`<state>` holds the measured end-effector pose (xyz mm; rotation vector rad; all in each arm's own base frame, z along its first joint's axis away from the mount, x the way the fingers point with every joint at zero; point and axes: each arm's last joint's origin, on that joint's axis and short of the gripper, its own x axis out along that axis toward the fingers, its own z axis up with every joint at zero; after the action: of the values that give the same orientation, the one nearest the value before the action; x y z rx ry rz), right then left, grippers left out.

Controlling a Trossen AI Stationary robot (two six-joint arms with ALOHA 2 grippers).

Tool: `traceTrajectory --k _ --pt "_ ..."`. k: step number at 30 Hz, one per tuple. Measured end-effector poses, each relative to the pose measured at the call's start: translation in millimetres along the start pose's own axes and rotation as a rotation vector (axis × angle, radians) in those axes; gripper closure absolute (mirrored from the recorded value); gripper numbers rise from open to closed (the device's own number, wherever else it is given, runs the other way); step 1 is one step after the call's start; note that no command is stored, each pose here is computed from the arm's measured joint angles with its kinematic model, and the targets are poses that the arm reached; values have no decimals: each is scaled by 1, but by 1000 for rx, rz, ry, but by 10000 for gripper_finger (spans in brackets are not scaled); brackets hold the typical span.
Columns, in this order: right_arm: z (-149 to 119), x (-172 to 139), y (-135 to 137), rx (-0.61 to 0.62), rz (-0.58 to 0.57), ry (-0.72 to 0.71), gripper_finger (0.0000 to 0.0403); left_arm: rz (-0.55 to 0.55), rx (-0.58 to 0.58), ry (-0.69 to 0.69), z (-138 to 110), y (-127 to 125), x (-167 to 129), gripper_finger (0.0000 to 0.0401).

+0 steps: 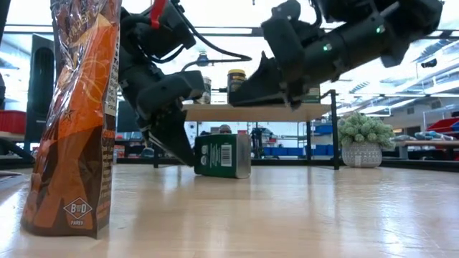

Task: Shelf spices
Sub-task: Put the green seasoning can on the shelf aligned with the other red seasoning can

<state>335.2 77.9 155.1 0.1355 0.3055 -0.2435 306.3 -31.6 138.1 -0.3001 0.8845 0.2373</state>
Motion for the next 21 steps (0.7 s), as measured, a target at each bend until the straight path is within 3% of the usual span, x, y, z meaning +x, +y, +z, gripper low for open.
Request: traceTrajectory --k 6,11,21 --pt "-2 -13 -20 38 -170 185 321 41 1 -75 5 0 -1 400" --pt "-12 -11 -24 99 -152 276 321 72 46 -144 11 -1 -1 400" --pt "-11 -14 -18 110 -155 249 321 73 71 -307 30 3 -3 400"
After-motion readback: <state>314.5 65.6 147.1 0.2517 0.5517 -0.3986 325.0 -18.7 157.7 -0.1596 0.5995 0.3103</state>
